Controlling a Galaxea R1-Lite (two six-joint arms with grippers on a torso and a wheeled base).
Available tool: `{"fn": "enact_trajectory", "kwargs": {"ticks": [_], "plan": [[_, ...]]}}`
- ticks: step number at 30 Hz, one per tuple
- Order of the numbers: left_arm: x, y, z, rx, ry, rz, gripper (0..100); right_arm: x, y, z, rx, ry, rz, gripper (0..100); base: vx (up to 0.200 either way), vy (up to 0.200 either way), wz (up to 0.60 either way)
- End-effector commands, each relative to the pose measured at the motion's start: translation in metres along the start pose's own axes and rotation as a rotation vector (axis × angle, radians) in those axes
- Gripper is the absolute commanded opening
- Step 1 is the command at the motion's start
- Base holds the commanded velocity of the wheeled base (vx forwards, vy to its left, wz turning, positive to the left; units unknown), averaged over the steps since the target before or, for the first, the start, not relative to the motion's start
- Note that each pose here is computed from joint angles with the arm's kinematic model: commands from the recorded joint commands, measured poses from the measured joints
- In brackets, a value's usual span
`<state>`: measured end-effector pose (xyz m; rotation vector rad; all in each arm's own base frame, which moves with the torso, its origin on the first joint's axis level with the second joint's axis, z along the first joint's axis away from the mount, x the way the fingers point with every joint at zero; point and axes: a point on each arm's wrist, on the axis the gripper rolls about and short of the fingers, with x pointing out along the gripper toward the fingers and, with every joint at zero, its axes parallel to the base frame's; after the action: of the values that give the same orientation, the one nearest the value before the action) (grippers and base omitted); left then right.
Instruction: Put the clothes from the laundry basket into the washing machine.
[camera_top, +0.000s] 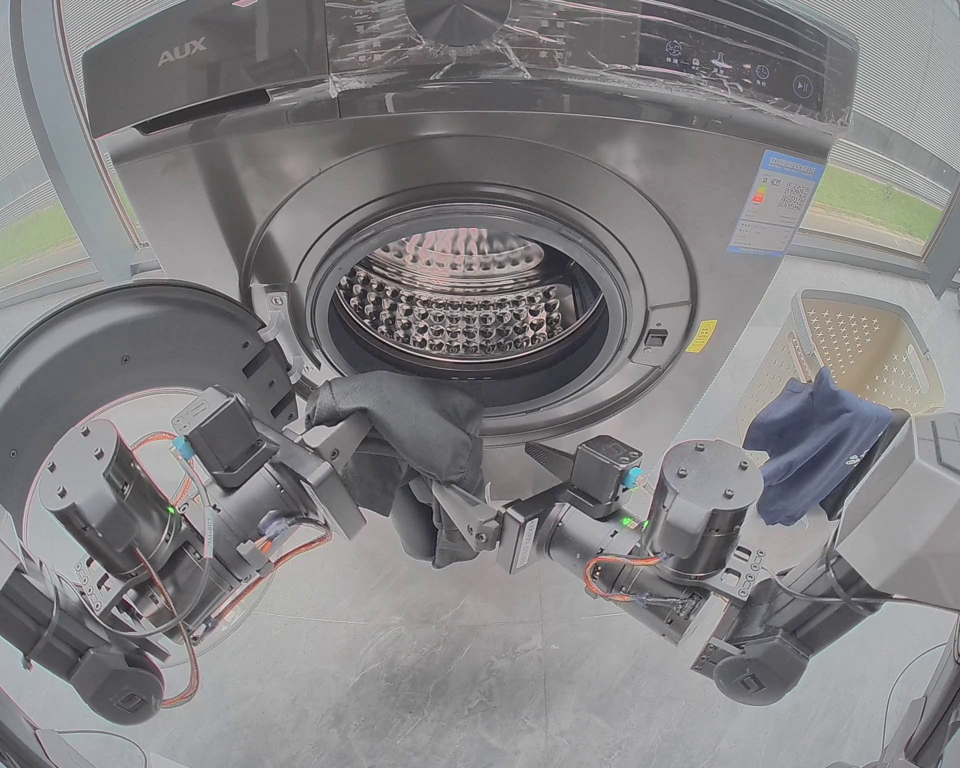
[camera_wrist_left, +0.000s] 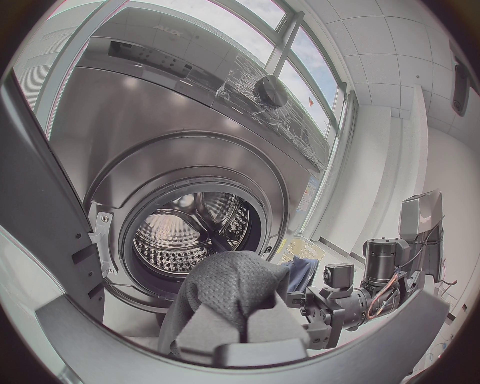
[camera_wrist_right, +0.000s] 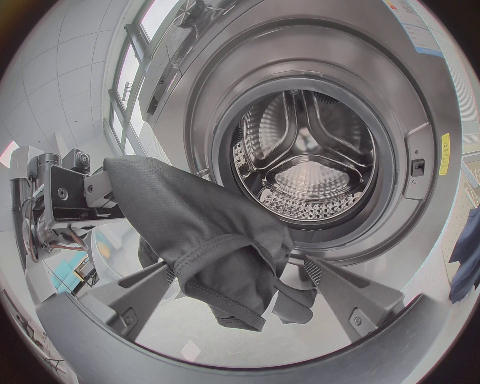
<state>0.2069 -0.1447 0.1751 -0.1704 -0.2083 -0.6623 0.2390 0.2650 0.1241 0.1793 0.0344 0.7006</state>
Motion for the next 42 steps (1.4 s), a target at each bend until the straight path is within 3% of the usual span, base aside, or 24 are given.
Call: {"fn": "enact_trajectory", "kwargs": {"ticks": [1, 6, 13, 18, 32, 42], "plan": [[0.000, 0.000, 0.000, -0.001, -0.001, 0.000, 0, -0.004, -0.005, 0.008, 0.003, -0.018, -0.013, 100, 0.000, 0.000, 0.00], [-0.001, 0.000, 0.000, 0.001, 0.001, 0.000, 0, -0.009, -0.014, 0.019, 0.004, -0.043, -0.040, 100, 0.000, 0.000, 0.00], [-0.002, 0.000, -0.001, 0.001, 0.005, 0.000, 0, -0.006, -0.022, 0.019, 0.001, -0.046, -0.067, 100, 0.000, 0.000, 0.00], [-0.002, 0.000, -0.001, 0.000, 0.007, -0.003, 0, 0.001, -0.030, 0.011, -0.011, -0.030, -0.089, 100, 0.000, 0.000, 0.00], [-0.004, -0.002, 0.005, -0.003, -0.015, -0.014, 0, 0.016, -0.034, -0.014, -0.018, 0.009, -0.098, 100, 0.000, 0.000, 0.00], [-0.005, -0.002, 0.005, 0.002, -0.013, -0.018, 0, 0.016, -0.036, -0.021, -0.020, 0.030, -0.105, 100, 0.000, 0.000, 0.00]]}}
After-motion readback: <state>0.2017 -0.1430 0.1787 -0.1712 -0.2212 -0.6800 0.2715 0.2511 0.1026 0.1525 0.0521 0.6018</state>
